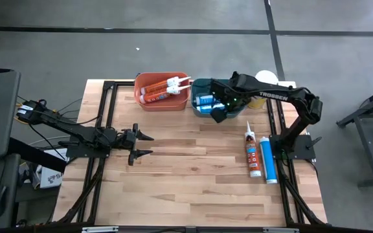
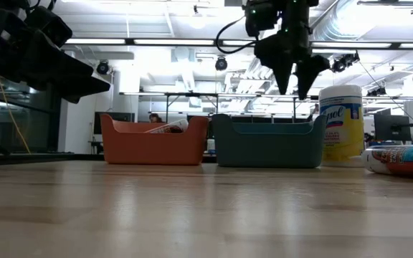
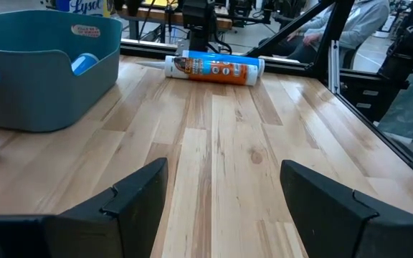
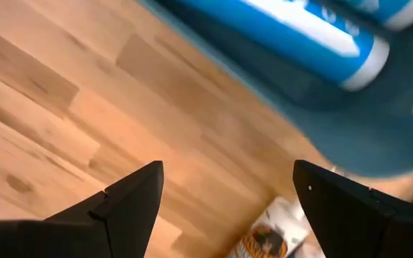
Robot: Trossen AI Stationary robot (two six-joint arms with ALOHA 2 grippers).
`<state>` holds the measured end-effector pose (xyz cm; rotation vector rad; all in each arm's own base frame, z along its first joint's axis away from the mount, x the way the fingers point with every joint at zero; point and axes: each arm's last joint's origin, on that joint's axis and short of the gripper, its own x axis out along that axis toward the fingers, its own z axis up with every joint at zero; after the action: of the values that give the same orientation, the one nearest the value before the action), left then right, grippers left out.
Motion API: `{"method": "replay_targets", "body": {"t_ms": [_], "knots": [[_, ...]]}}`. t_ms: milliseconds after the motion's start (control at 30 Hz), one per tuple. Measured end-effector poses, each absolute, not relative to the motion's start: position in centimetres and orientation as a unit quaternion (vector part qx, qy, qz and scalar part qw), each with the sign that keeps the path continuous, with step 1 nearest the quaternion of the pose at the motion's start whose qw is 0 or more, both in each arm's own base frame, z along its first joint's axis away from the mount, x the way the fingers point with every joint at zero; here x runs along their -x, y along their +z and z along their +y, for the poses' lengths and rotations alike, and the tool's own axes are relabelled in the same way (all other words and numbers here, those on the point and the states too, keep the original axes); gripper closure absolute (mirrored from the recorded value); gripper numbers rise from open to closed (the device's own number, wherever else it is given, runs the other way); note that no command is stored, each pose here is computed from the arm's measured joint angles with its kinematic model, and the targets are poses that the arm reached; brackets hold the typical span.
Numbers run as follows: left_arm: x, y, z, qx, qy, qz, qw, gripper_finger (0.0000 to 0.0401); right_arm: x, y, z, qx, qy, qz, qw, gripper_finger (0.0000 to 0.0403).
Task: Pick & place silicon tubes, Sealant and Lysol wipes
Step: Put the orange sealant into the orange bin
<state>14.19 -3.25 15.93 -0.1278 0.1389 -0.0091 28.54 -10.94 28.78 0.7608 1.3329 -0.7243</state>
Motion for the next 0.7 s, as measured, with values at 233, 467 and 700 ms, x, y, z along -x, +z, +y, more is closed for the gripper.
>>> {"method": "replay_targets", "body": {"t_ms": [233, 467, 700], "knots": [[-14.2, 15.9, -3.3, 0.064, -0.010, 0.070, 0.995, 0.0137, -28.3, 28.7, -8.4, -0.331, -0.324, 0.629, 0.624, 0.0096], [-14.2, 15.9, -3.3, 0.065, -0.018, 0.071, 0.995, 0.0137, -28.4, 28.8, -4.5, -0.309, -0.323, 0.662, 0.601, 0.0096], [-14.2, 15.9, -3.3, 0.064, -0.018, 0.073, 0.995, 0.0137, -28.7, 28.8, -0.1, -0.305, -0.330, 0.659, 0.603, 0.0096]]}}
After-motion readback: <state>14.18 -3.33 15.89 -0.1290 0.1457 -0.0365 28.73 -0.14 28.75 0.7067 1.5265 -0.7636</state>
